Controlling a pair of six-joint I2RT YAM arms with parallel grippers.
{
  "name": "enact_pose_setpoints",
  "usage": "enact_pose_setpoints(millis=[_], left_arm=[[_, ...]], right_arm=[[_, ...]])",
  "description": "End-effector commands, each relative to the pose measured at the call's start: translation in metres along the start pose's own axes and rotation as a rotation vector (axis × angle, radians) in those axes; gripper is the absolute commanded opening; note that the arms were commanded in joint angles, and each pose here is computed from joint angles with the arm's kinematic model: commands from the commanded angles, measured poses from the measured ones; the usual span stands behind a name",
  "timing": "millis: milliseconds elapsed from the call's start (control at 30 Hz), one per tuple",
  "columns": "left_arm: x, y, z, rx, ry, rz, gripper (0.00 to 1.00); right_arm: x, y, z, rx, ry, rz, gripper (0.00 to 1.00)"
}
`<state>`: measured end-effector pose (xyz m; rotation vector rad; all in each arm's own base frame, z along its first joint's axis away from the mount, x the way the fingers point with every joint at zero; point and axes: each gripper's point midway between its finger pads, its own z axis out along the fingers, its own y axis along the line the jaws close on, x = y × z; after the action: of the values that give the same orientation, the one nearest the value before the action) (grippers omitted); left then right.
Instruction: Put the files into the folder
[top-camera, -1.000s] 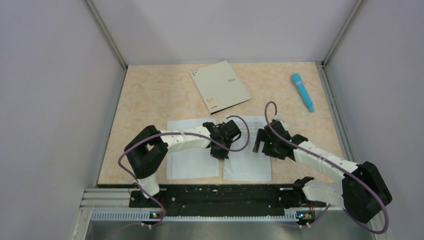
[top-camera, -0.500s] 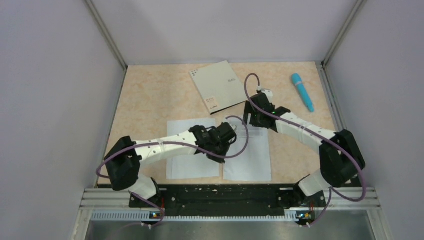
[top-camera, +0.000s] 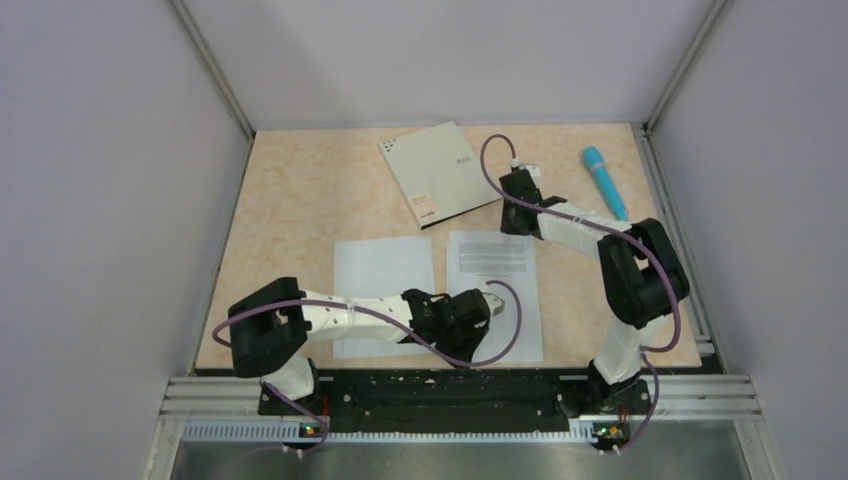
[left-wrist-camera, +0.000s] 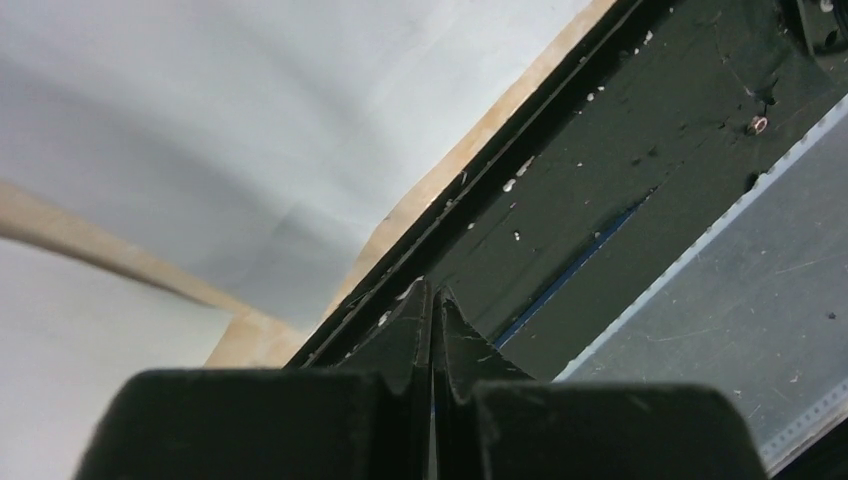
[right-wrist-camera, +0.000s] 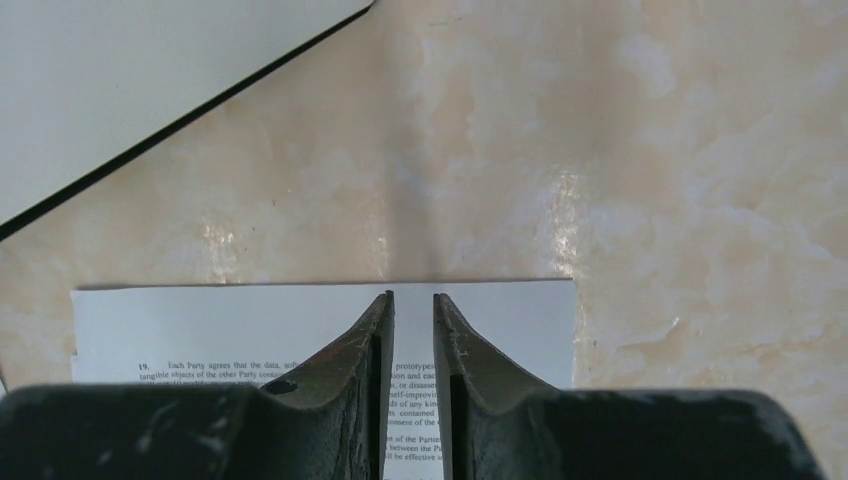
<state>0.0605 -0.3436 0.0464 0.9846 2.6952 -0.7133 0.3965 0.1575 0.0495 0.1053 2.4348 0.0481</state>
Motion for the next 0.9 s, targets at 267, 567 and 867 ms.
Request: enact_pose_setpoints(millis=[267,567,867], left_arm=[[-0.005,-0.019,0.022,0.07,-0.007,0.085,0.0],[-0.012,0.006,0.035,-0.066,-0.032,0.026,0.0],[-0.024,0.017,0.039,-0.118,-0.067,-0.033,0.0]], right_arm=[[-0.02,0.012,0.021,-0.051,-0.032,0.002,0.19],[0.012,0.007,0.016,-0.065,0.052,-0.001,0.18],[0.042,-0.001,-0.001,-0.084,0.104,0.0,0.17]])
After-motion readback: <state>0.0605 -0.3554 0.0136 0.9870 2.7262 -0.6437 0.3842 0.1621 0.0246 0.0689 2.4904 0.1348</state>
